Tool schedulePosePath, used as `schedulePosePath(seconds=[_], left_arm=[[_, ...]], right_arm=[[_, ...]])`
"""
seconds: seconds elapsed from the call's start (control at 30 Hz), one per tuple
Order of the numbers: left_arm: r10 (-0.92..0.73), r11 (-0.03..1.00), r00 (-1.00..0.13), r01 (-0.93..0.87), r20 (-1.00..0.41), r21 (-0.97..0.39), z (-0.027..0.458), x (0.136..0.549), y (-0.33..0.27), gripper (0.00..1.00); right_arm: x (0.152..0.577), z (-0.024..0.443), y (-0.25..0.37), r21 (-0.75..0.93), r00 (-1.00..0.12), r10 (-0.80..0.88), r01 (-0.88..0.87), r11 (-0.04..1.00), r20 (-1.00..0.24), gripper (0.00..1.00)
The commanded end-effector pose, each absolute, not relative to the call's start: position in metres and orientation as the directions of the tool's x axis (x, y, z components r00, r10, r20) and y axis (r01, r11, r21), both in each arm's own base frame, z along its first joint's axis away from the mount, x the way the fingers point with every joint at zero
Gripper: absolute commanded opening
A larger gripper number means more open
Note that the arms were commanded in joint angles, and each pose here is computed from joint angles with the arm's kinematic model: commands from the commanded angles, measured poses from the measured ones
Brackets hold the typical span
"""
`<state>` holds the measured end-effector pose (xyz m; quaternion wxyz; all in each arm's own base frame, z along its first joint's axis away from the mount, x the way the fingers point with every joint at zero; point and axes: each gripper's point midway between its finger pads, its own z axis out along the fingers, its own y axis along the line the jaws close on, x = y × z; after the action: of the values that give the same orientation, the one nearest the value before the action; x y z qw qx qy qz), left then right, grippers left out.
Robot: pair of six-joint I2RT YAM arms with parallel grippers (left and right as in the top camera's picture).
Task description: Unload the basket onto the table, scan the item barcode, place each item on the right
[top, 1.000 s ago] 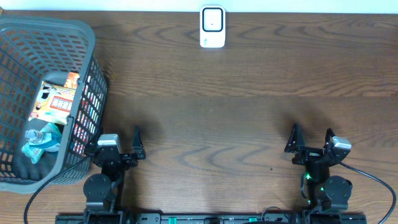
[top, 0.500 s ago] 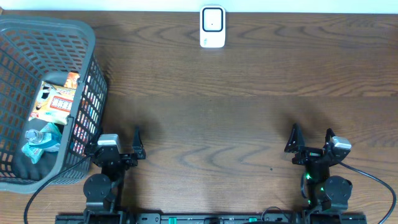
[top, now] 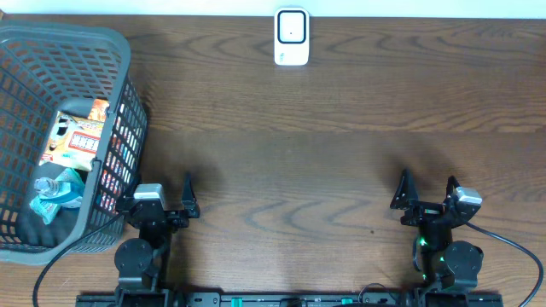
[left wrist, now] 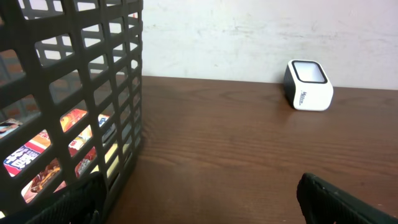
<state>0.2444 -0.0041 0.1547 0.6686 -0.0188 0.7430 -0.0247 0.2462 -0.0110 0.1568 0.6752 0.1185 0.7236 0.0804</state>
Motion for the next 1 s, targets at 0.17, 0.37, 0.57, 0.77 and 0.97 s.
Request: schedulePosePath(seconds=[0.17, 0.37, 0.57, 0.77, 0.97], left_arm=[[-0.108, 0.994, -0.122, -0.022, -0.987, -0.106, 0.147, 0.244, -0.001, 0.98], [-0.156, 0.988, -0.086, -0.018, -0.984, -0.155, 0.165, 0.243, -0.002, 0.98], [-0.155, 0.988, -0.093, -0.020, -0.983, -0.154, 0.183, 0.236, -0.001, 0.98], [-0.155, 0.988, -0.101, -0.020, -0.983, -0.154, 0.205, 0.225, -0.001, 0.98], [-0.154, 0.988, -0.125, -0.024, -0.980, -0.153, 0.214, 0.216, -0.001, 0.98]], right_arm=[[0.246, 0.157, -0.012, 0.268, -0.059, 0.272, 0.069, 0.961, -0.961, 0.99], [0.246, 0.157, -0.012, 0.268, -0.059, 0.272, 0.069, 0.961, -0.961, 0.99], [0.246, 0.157, -0.012, 0.268, -0.059, 0.272, 0.069, 0.961, -0.961, 0.99], [0.246, 0.157, -0.012, 0.268, -0.059, 0.272, 0.069, 0.961, -0.961, 0.99], [0.246, 0.157, -0.012, 0.268, -0.059, 0.272, 0.069, 0.961, -0.961, 0.99]])
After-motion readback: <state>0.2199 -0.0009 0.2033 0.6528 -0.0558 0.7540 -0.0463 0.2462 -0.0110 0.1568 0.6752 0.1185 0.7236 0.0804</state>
